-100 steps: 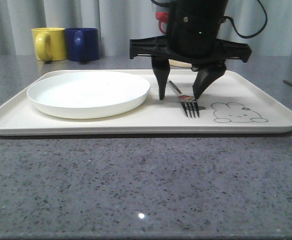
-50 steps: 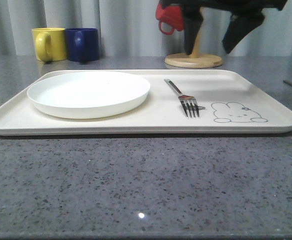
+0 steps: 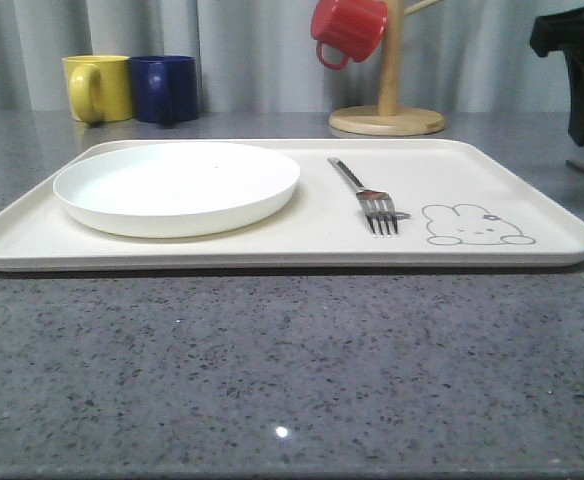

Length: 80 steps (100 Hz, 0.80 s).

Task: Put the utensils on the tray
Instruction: 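Raise the right gripper away from the fork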

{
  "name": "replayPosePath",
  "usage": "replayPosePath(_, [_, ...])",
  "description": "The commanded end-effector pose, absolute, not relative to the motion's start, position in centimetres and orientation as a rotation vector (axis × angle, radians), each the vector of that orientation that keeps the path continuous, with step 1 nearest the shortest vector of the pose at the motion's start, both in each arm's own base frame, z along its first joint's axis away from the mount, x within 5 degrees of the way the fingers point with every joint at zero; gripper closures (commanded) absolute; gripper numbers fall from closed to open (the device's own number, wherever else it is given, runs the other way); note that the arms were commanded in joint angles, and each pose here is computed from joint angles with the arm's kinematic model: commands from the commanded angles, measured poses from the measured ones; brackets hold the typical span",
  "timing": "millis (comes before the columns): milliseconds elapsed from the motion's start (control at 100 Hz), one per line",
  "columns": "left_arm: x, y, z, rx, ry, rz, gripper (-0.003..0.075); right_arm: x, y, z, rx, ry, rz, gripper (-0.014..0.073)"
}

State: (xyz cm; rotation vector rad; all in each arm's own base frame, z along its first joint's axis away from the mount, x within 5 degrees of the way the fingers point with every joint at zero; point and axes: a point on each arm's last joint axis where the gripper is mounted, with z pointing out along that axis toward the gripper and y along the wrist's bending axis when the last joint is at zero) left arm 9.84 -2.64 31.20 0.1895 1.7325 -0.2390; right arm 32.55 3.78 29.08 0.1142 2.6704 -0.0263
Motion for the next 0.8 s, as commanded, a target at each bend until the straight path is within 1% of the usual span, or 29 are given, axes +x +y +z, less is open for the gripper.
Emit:
replayPosePath(0, [9.9,-2.5,32.8,0.163,1.634,-0.238,0.0739,32.4,2.8,30.6,0.108,2.575,0.030,0.0100])
replayPosePath(240, [9.9,-2.5,32.8,0.163,1.634,-0.238,0.0739,33.2,0.4,29.3,0.145,2.615,0.033,0.0100])
replayPosePath(430, [9.9,-2.5,32.8,0.163,1.634,-0.238,0.0739,33.8,0.4,27.9,0.119,2.661,0.024,0.0100])
replayPosePath(620, [9.9,-2.5,32.8,0.163,1.634,-0.238,0.0739,34.5,0.4,26.4,0.120,2.707,0.020,0.0123])
replayPosePath(790, [9.9,-2.5,32.8,0.163,1.634,-0.238,0.0739,34.6,0.4,25.9,0.121,2.723,0.019,0.0132])
